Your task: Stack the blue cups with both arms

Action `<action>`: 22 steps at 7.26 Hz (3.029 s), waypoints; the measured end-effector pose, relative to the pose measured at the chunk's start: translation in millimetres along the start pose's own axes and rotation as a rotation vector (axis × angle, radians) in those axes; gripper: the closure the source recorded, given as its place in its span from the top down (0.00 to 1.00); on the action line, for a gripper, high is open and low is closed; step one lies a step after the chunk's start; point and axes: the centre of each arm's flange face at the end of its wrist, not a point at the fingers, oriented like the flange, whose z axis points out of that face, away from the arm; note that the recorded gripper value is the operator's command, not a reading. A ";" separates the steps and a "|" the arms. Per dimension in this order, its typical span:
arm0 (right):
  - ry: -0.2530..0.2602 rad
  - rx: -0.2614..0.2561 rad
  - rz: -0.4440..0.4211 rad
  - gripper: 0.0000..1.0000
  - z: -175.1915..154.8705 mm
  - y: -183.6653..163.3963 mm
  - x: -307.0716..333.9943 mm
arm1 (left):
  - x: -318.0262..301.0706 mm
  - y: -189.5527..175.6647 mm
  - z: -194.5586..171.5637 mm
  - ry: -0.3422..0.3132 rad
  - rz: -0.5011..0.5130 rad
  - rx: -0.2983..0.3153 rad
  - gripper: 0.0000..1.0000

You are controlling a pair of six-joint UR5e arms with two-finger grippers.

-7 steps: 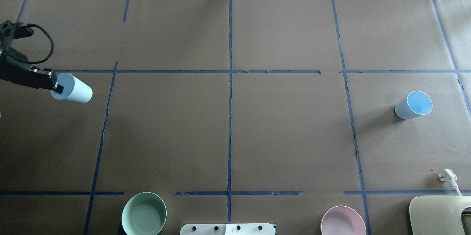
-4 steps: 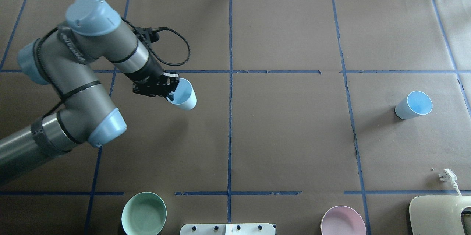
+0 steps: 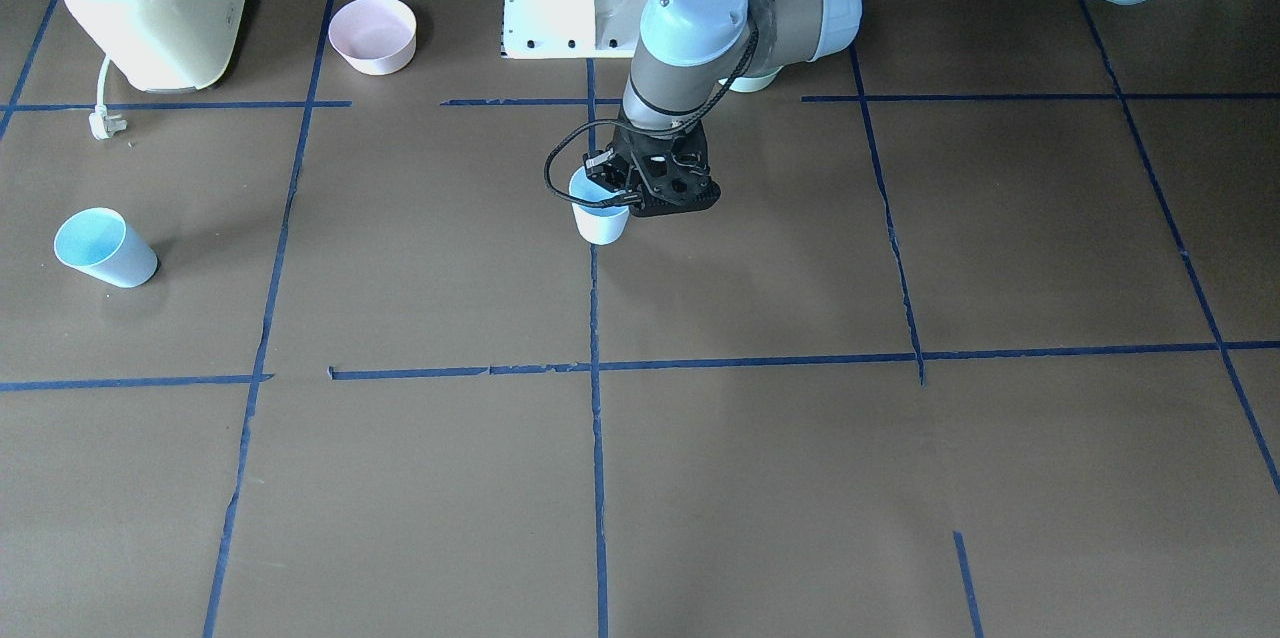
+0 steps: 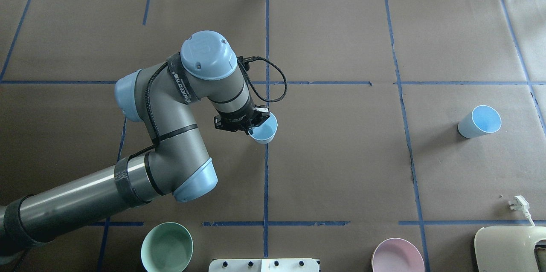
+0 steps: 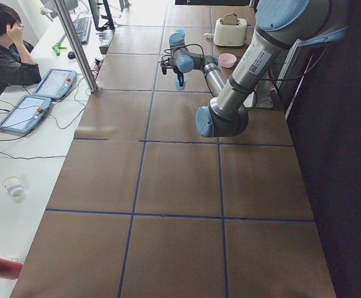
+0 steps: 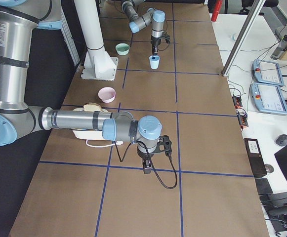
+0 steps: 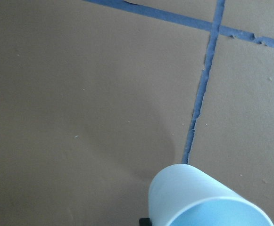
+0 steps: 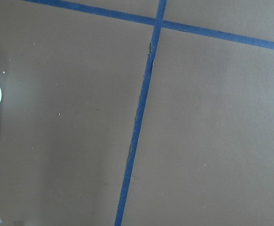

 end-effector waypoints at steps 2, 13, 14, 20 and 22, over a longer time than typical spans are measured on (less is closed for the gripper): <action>0.000 -0.001 0.001 1.00 0.3 0.1 0.2 | 1.7 1.5 13.7 -0.020 0.002 0.003 0.61; -0.010 0.015 0.004 1.00 -5.2 -9.1 -5.8 | -301.0 -80.8 -135.3 -0.151 0.413 0.063 1.00; -0.018 0.020 0.005 1.00 -7.0 -12.1 -8.0 | -378.3 -105.1 -164.5 -0.172 0.464 0.056 1.00; -0.052 0.061 0.014 1.00 -24.5 -40.0 -33.1 | -757.9 -80.7 -227.3 -0.101 0.321 0.012 1.00; -0.068 0.054 0.083 1.00 -25.8 -54.1 -84.0 | -767.5 -67.3 -229.3 -0.098 0.295 0.017 1.00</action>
